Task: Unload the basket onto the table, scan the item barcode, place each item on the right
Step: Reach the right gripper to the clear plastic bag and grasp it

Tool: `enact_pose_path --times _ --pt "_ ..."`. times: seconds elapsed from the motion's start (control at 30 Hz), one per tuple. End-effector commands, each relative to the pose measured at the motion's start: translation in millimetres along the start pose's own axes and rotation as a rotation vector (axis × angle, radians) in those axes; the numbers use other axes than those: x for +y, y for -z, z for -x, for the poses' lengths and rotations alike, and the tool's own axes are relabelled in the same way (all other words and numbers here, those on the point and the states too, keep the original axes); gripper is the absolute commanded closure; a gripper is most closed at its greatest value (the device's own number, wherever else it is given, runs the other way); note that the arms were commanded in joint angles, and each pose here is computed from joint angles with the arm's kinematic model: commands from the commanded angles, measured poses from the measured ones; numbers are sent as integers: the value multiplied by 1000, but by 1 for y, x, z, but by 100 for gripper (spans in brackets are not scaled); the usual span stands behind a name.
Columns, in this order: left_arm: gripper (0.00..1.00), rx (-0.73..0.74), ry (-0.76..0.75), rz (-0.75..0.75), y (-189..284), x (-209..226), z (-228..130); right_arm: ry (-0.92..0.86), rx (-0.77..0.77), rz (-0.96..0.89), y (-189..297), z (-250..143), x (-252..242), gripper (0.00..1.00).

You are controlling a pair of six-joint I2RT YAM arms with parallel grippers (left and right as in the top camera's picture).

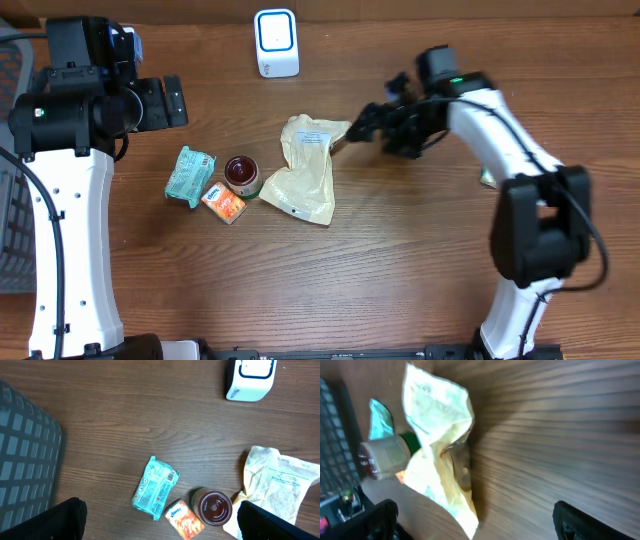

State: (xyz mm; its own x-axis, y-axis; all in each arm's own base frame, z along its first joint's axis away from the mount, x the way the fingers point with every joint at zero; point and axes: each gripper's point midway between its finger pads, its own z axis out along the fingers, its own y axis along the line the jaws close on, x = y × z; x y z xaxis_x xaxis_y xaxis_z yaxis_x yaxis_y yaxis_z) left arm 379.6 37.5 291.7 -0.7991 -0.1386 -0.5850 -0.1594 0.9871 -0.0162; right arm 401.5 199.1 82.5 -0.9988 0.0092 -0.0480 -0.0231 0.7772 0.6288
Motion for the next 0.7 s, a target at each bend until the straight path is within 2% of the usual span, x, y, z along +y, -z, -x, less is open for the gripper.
enact_pose_path --times 0.0,0.13,0.27,0.33,0.4,0.53,0.67 --pt "1 -36 -22 -3 10 -2 7 -18 65 1 -36 -12 0 2" --pt "0 -35 -23 -3 10 -2 7 34 90 -2 -68 -17 7 0" --pt "0 -36 -22 -3 10 -2 7 28 78 9 -86 -13 11 9" --pt "0 -36 -22 -3 10 -2 7 7 68 15 -93 -10 12 20" --pt "0 -35 -23 -3 10 -2 7 3 64 17 -97 -9 11 36" --pt "1 -35 -23 -3 10 -2 7 8 52 -2 -99 -6 8 77" --pt "1 -36 -22 -3 10 -2 7 3 52 -2 -98 -6 7 82"
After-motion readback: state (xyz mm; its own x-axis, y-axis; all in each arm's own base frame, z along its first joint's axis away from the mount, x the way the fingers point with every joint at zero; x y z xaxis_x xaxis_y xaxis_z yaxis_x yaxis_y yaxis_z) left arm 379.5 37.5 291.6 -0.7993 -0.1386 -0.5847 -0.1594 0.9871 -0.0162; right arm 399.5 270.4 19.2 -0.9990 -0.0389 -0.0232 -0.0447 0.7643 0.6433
